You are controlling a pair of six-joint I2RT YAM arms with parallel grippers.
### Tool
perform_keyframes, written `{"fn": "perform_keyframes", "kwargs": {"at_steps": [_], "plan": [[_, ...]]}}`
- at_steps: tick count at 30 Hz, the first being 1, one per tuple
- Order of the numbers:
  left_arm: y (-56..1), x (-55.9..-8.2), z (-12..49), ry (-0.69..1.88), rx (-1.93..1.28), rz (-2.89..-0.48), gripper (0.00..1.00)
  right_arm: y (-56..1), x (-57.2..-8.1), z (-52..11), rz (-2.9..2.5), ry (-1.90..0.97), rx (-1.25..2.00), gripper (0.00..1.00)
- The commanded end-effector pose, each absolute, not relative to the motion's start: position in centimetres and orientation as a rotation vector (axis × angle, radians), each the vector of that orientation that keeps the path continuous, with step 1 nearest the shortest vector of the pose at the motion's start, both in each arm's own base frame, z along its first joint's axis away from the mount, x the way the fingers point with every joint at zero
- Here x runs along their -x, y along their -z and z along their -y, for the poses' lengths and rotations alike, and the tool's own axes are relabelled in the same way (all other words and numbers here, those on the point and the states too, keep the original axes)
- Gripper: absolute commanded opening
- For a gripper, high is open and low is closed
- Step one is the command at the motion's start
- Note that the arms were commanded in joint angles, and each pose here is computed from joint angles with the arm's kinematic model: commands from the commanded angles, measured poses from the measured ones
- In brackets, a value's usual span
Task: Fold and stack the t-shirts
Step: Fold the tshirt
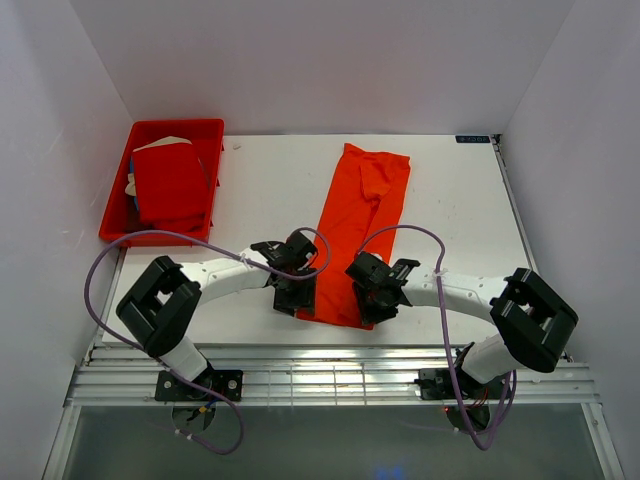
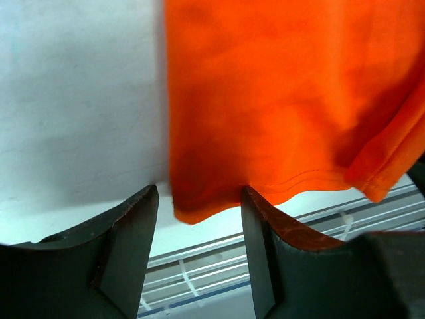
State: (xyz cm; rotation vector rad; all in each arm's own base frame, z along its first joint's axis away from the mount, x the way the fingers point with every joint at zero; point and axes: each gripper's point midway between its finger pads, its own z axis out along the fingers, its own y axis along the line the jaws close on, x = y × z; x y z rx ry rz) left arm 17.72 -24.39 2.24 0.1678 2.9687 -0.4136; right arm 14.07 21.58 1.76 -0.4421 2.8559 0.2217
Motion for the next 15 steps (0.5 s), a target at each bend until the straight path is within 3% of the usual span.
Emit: {"fn": "perform_keyframes", "kwargs": {"at_steps": [1, 15], "plan": [[-2.8, -16.9, 23.0, 0.364, -0.131, -2.965, 0.63, -1.6, -14.0, -21.3, -2.858, -0.216, 0.416, 0.42], [-1.5, -18.9, 24.7, 0.398, -0.143, -2.916, 0.62, -1.2, -14.1, -21.3, -2.862, -0.203, 0.421, 0.39]]}}
